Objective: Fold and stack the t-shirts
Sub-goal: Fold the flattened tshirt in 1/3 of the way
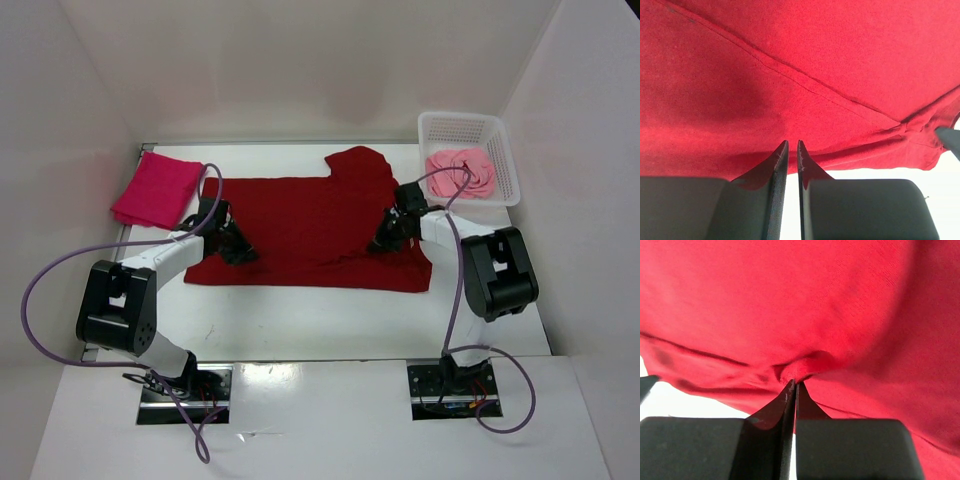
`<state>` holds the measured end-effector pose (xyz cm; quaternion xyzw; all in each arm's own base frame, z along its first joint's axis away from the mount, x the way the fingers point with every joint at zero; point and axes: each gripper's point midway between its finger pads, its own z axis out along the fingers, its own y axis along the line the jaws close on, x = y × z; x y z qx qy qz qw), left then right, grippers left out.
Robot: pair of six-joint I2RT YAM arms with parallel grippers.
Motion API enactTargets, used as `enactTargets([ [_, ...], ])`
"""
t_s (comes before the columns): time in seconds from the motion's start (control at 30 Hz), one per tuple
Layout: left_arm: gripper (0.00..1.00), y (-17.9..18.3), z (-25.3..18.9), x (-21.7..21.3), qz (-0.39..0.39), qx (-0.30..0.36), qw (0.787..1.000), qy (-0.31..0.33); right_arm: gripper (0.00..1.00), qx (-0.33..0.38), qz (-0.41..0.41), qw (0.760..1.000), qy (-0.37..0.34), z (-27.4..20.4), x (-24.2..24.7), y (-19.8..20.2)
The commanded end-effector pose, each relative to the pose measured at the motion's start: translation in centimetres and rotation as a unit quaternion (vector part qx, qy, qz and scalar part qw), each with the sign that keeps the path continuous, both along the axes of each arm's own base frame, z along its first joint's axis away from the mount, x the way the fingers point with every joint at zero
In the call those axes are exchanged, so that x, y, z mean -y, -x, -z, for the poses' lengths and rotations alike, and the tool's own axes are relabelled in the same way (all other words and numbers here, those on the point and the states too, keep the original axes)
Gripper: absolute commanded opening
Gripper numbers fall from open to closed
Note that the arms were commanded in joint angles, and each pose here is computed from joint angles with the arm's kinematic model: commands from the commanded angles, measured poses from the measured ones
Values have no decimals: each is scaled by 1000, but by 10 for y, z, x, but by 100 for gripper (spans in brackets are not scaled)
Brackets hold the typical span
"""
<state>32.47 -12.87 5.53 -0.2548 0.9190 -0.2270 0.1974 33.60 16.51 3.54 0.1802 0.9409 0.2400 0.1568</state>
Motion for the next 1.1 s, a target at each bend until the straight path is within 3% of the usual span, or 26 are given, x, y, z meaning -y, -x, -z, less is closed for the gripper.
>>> enactTargets([
  [0.0, 19, -4, -4, 4, 14, 14, 1000, 4, 0, 32, -27, 998, -41, -24, -25, -28],
  [0.27, 19, -8, -10, 5, 14, 19, 1000, 5, 0, 51, -23, 995, -88, -40, -58, -90],
  [0.3, 19, -8, -10, 5, 11, 17, 1000, 7, 5, 62, -17, 993, -97, -46, -61, -99],
  [0.33, 19, -11, -17, 6, 11, 27, 1000, 9, 24, 53, -17, 994, -97, -41, -65, -97],
  [0.4, 19, -10, -19, 5, 11, 27, 1000, 9, 43, 57, -7, 993, -106, -48, -68, -102],
  [0.6, 20, -6, -30, 9, 20, 42, 999, 0, 51, 124, 1, 986, -111, -93, -65, -100],
  [0.63, 20, -6, -31, 10, 20, 43, 999, -6, 51, 135, -11, 985, -103, -104, -65, -92],
  [0.73, 20, 1, -25, 11, 33, 36, 998, -31, 21, 125, -19, 989, -78, -92, -56, -66],
  [0.77, 20, 3, -25, 15, 38, 37, 998, -34, 5, 117, -35, 990, -73, -85, -60, -46],
  [0.8, 20, 3, -25, 15, 38, 37, 998, -34, 0, 112, -34, 991, -63, -78, -59, -38],
  [0.9, 20, 2, -14, 15, 39, 25, 998, -37, 0, 77, -59, 994, -41, -48, -66, -5],
  [1.07, 20, -1, 19, 11, 40, -24, 998, -37, 0, 42, -58, 997, -3, -11, -62, 11],
])
